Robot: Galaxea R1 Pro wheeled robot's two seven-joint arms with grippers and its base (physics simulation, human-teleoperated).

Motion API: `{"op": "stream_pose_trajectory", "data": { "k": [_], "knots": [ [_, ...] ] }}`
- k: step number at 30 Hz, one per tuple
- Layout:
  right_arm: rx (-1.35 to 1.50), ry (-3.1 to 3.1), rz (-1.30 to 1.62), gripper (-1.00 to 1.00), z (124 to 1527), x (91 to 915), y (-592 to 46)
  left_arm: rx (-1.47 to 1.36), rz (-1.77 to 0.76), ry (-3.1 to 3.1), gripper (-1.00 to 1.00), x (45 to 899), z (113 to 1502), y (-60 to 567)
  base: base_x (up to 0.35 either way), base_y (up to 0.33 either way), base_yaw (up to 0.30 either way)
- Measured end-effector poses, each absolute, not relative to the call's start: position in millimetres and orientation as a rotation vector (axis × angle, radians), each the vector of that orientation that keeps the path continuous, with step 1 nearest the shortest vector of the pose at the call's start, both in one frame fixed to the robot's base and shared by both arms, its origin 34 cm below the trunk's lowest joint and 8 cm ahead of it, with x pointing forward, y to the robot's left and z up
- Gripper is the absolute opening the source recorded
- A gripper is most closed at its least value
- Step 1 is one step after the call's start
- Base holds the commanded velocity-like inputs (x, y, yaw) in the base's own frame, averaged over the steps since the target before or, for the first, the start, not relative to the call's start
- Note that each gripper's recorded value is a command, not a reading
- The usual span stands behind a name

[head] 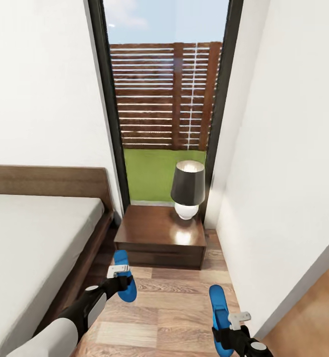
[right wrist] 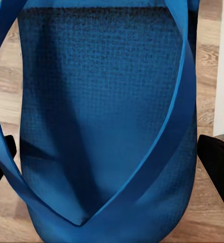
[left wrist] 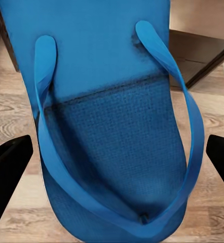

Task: In the bedroom, move the book from the bed onto either nightstand, and place the two sandals side by side next to the bed.

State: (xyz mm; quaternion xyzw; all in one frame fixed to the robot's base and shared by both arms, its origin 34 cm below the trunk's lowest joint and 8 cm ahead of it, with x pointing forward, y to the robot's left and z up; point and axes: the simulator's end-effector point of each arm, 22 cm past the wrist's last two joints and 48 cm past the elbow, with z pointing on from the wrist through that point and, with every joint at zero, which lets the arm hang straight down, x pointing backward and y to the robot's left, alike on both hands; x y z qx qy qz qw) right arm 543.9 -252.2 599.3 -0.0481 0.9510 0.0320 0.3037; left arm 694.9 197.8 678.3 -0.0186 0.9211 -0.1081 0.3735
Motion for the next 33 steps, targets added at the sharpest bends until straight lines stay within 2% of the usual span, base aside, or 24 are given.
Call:
{"op": "stream_pose_trajectory", "data": {
  "k": [14,24,33],
  "knots": [
    [-0.127,2.520,0.085,-1.00,599.1,543.7,-252.5,-0.047,-0.277,2.360,-1.00,694.8,678.1,197.6,0.315,-0.052,0.000],
    [-0.126,2.555,0.082,-1.00,588.1,530.2,-252.4,-0.052,-0.274,2.373,-1.00,693.0,675.6,197.7,0.066,-0.002,0.000],
    [-0.117,2.595,0.077,-1.00,576.7,514.8,-254.6,-0.083,-0.251,2.549,-1.00,641.6,628.5,203.9,0.007,0.000,0.000]
  ]
}}
